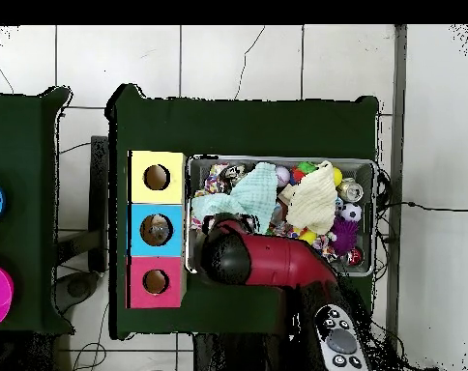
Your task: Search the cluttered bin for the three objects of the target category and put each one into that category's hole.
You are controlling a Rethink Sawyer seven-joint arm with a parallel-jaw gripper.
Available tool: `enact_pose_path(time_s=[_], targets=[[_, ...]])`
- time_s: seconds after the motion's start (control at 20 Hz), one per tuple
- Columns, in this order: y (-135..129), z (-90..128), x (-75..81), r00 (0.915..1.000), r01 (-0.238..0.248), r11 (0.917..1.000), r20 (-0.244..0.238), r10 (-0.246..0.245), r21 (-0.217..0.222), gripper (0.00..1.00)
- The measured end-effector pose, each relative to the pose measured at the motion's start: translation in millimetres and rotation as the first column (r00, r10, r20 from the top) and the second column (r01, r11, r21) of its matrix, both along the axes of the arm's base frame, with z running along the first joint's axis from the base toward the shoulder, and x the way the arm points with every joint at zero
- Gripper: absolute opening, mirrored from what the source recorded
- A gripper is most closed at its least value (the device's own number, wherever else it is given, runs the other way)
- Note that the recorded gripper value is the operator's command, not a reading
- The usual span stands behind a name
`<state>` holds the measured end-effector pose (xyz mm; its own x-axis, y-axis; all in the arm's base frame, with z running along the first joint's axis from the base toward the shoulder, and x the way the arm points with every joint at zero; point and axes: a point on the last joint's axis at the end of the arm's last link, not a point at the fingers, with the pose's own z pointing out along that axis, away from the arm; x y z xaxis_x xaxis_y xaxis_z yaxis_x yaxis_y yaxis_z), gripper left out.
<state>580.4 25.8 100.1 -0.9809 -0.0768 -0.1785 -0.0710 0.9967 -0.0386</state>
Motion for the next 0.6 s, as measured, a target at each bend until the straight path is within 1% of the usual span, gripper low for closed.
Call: enact_pose_path(time_s=[0.05,0.15,0.35,0.6], targets=[[-8,-4,-4.8,0.9999,-0.009,0.9998,-0.008,0.009,-0.016,1.0],[-14,-6,-8.1,0.9998,-0.014,0.9996,-0.012,0.013,-0.025,1.0],[-40,-10,-19.0,0.9995,-0.022,0.9977,-0.025,0.02,-0.063,1.0],[-55,-12,-30.3,0.9986,-0.039,0.994,-0.039,0.035,-0.102,1.0]])
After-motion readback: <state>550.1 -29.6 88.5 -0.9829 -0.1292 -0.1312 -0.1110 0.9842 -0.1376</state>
